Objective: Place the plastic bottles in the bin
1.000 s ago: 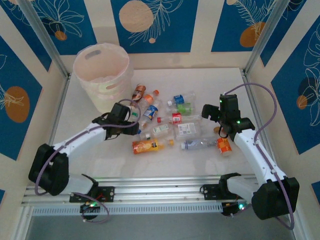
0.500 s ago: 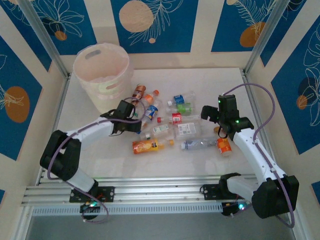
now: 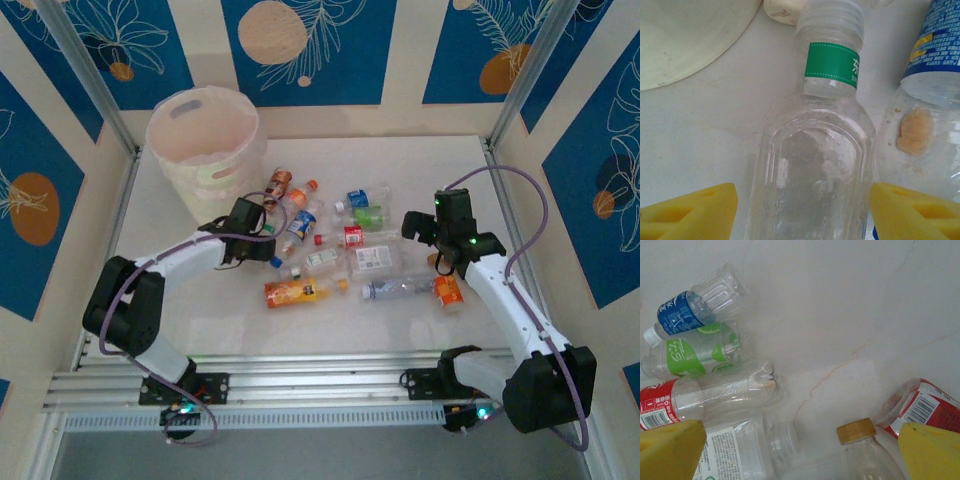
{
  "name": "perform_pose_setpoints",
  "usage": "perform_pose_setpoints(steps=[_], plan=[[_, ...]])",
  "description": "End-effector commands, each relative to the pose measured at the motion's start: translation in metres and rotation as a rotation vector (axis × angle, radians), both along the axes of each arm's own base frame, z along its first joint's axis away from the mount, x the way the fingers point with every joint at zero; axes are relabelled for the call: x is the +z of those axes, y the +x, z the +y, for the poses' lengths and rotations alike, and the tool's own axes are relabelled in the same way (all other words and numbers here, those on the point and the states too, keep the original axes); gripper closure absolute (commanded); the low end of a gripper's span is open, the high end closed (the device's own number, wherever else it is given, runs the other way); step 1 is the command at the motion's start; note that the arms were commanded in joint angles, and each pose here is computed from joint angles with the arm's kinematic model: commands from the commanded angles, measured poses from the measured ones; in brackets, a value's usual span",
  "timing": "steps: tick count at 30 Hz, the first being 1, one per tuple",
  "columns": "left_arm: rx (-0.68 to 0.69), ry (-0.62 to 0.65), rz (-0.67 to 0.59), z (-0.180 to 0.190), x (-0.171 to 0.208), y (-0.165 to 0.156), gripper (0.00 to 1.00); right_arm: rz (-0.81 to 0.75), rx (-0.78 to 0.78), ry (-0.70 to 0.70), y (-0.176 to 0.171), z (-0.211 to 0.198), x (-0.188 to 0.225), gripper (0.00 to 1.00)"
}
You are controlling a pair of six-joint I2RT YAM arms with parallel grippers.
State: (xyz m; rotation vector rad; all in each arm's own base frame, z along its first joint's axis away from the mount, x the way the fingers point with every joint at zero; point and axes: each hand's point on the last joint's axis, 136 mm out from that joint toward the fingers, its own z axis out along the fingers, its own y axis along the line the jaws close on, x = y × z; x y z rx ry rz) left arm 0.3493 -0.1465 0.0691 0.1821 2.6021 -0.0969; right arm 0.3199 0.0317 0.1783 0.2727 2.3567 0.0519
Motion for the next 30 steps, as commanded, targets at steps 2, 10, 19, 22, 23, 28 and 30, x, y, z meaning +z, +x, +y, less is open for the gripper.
perform_pose_setpoints(steps=[2,10,19,22,23,28,30], plan=[[0.001,0.008,0.029,0.007,-0.006,0.0,0.28,-0.027,-0.01,0.007,0.004,0.002,0.011,0.01],[-0.006,0.021,0.056,0.005,-0.014,0.003,0.21,-0.037,0.004,0.002,0.006,0.006,0.014,0.01],[-0.01,0.051,0.065,0.006,-0.02,0.009,0.21,-0.045,0.014,-0.014,0.007,0.008,0.015,0.01],[-0.015,0.063,0.07,0.007,-0.022,0.01,0.21,-0.043,0.02,-0.019,0.008,0.009,0.014,0.01],[-0.017,0.069,0.072,0.007,-0.023,0.01,0.21,-0.043,0.017,-0.021,0.008,0.008,0.014,0.01],[-0.024,0.091,0.081,0.009,-0.027,0.01,0.22,-0.038,0.017,-0.026,0.009,0.009,0.011,0.01],[-0.028,0.088,0.08,0.009,-0.025,0.01,0.24,-0.039,0.013,-0.028,0.01,0.008,0.011,0.01]])
